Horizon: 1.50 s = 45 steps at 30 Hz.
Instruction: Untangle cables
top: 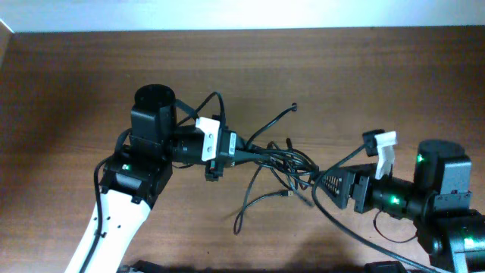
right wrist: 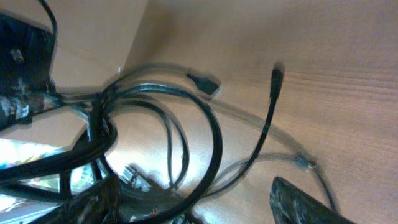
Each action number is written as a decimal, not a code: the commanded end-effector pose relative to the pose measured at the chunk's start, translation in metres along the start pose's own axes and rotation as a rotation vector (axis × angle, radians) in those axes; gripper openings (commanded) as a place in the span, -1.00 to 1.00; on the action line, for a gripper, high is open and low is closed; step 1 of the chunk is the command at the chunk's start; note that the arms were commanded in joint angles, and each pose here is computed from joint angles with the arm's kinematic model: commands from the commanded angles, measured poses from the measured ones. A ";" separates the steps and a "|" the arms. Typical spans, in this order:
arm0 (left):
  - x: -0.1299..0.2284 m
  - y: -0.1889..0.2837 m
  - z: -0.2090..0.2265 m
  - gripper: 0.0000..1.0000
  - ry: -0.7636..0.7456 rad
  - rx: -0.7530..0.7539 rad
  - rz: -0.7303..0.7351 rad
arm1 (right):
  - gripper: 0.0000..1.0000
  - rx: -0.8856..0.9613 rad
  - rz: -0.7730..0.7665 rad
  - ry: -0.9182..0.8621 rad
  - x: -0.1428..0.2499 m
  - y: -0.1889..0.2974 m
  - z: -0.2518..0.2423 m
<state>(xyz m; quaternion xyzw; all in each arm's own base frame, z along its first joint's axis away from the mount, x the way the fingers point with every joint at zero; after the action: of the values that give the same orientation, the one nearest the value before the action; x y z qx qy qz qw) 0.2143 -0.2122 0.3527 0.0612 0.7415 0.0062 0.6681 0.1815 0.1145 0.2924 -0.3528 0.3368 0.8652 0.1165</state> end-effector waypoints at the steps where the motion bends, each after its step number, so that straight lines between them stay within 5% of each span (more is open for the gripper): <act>1: -0.010 0.001 0.000 -1.00 -0.185 0.003 -0.018 | 0.50 -0.065 0.029 0.081 0.008 0.001 0.010; 7: -0.027 -0.021 -0.019 -1.00 -0.354 0.097 -0.063 | 0.50 0.017 0.100 0.036 0.004 -0.019 -0.023; 11: -0.027 -0.020 -0.019 -1.00 -0.342 0.095 -0.063 | 0.49 0.505 0.209 -0.210 0.018 -0.020 -0.107; 15: -0.010 0.009 0.008 -1.00 -0.176 -0.043 -0.017 | 0.49 0.709 0.097 -0.436 0.020 0.006 -0.125; 21: 0.014 0.044 0.027 -1.00 0.059 -0.182 0.018 | 0.50 0.669 -0.151 -0.394 0.009 0.051 -0.092; 24: 0.015 0.047 0.029 -1.00 0.140 -0.194 0.009 | 0.50 0.725 -0.125 -0.412 0.024 0.060 -0.091; 25: 0.014 0.047 0.026 -1.00 0.139 -0.172 0.001 | 0.50 0.709 -0.123 -0.406 0.023 0.058 -0.089; 28: 0.004 0.045 0.006 -1.00 0.132 -0.031 -0.055 | 0.50 0.323 -0.138 0.039 -0.012 0.033 -0.041; 35: -0.002 0.023 -0.021 -1.00 -0.010 0.145 -0.078 | 0.62 0.129 -0.154 0.470 -0.026 0.025 -0.013; 39: -0.002 0.019 -0.024 -1.00 -0.023 0.164 -0.077 | 0.61 -0.131 -0.117 0.516 -0.024 0.003 -0.006; 43: -0.002 0.018 -0.017 -1.00 -0.050 0.122 -0.061 | 0.05 -0.324 -0.094 0.465 -0.018 -0.008 -0.003; 44: -0.003 0.018 -0.017 -1.00 -0.064 0.122 -0.062 | -0.25 -0.328 -0.095 0.472 -0.017 -0.009 -0.003; 45: -0.003 0.018 -0.017 -1.00 -0.064 0.122 -0.062 | -0.80 -0.328 -0.095 0.472 -0.017 -0.008 -0.003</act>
<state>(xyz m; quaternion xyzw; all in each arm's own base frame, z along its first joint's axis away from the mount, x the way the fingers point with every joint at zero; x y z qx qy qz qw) 0.2029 -0.1940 0.3523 0.0785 0.7352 -0.0550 0.6711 0.2028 0.1170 0.2914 -0.5556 0.2166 0.8026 0.0171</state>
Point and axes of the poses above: each gripper's point midway between its finger pads, its own y axis back along the fingers, its own z axis along the line the jaws close on, x = y × z, the point moved 3 cm from there along y, back along the fingers, and after that the axes turned 15 degrees about y, right-handed, at the moved point
